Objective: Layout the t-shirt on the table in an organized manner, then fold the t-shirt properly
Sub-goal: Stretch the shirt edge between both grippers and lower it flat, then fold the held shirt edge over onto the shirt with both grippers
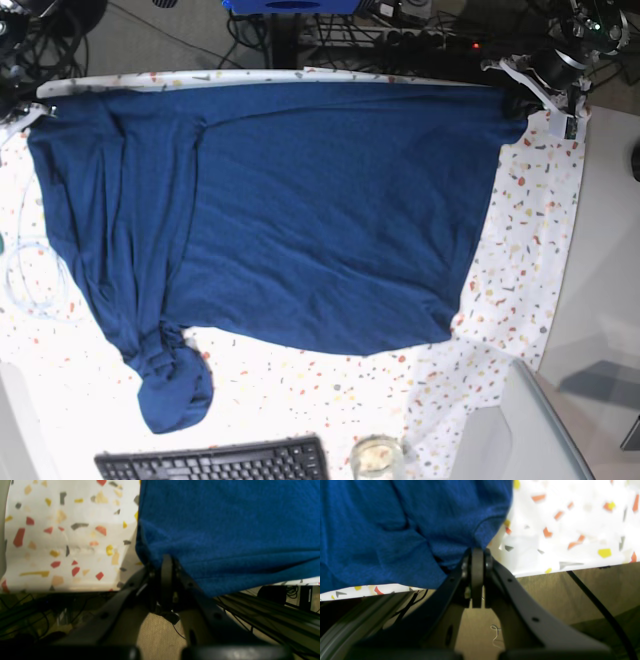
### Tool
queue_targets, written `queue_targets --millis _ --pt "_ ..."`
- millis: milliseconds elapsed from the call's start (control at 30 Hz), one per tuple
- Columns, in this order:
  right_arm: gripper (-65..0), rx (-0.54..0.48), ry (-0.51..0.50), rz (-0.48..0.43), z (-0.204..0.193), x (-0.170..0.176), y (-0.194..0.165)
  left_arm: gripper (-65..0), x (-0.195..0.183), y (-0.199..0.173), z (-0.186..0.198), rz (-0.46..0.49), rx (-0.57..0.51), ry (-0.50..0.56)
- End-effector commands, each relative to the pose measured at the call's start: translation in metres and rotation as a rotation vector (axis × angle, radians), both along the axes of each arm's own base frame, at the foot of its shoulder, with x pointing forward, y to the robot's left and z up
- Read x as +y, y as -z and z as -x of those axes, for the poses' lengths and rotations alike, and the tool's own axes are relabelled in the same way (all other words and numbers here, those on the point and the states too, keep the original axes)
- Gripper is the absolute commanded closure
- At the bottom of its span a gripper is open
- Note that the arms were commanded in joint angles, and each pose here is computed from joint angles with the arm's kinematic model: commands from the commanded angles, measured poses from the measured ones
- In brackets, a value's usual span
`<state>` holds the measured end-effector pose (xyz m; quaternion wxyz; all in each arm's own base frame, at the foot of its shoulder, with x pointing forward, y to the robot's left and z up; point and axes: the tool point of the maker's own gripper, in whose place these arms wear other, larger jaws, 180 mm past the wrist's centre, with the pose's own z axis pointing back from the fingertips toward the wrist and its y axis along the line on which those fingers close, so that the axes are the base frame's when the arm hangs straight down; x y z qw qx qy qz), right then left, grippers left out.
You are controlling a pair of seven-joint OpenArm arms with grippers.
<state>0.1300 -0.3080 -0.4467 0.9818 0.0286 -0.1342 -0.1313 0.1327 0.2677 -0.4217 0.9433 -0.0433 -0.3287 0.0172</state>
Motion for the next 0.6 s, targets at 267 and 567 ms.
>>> queue_targets --millis 267,567 --pt "-0.6 -0.042 0.0 0.024 -0.023 -0.003 -0.011 0.0 0.003 -0.011 -0.034 -0.012 -0.012 0.013" --pt "-0.6 -0.104 0.046 0.008 -0.06 0.003 -0.02 0.0 0.0 -0.015 -0.056 -0.007 -0.019 0.024"
